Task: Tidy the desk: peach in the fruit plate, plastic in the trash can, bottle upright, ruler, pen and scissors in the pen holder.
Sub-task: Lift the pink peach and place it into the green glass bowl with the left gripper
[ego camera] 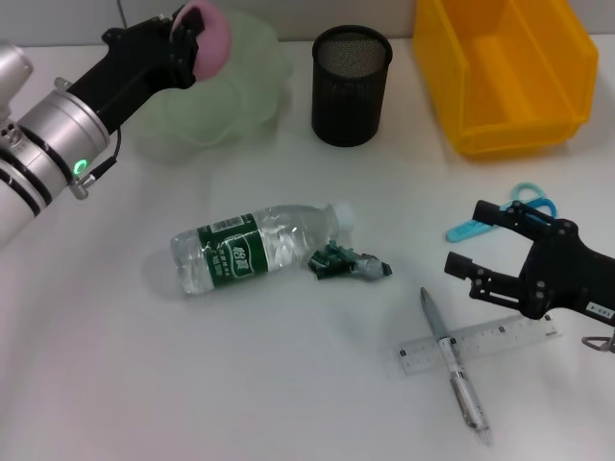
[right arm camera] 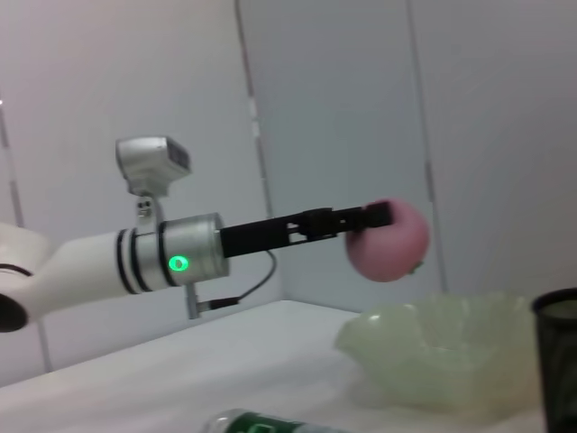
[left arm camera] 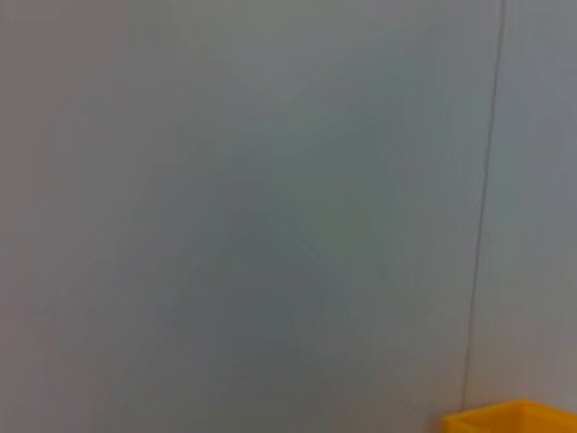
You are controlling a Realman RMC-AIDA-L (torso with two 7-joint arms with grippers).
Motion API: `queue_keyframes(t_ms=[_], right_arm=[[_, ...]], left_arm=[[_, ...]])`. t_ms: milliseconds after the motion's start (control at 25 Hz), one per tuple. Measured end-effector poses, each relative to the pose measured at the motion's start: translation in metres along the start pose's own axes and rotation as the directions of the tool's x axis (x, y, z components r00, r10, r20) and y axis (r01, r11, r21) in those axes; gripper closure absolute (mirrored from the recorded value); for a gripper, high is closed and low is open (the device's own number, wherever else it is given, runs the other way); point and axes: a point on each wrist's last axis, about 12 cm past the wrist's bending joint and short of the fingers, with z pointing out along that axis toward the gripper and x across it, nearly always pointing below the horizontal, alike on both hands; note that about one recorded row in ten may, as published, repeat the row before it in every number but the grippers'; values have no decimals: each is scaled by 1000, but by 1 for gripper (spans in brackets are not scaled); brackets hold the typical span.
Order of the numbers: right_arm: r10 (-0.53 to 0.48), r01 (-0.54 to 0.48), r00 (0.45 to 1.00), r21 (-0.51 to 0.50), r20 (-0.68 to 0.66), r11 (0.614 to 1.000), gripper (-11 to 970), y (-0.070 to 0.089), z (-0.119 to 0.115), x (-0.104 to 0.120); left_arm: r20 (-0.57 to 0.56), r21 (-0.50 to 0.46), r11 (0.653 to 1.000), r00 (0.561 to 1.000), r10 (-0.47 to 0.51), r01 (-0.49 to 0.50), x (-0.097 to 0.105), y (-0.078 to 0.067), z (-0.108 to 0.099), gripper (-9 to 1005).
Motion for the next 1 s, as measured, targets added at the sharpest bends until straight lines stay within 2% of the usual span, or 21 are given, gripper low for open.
queue_keyframes(t_ms=[280, 760, 1000], right_arm=[[0, -1, 1000, 93, 8, 996, 195, -2, 1, 8], [-4, 3, 1000, 95, 9, 996, 200, -3, 3, 8], [-6, 5, 1000, 94, 10, 996, 202, -3, 4, 7]], left_arm=[[-30, -38, 998, 998, 57, -58, -1, 1, 12, 953], [-128, -107, 991, 989, 72, -86, 2, 9, 24, 953], [-129, -114, 990, 989, 70, -85, 1, 10, 26, 789]])
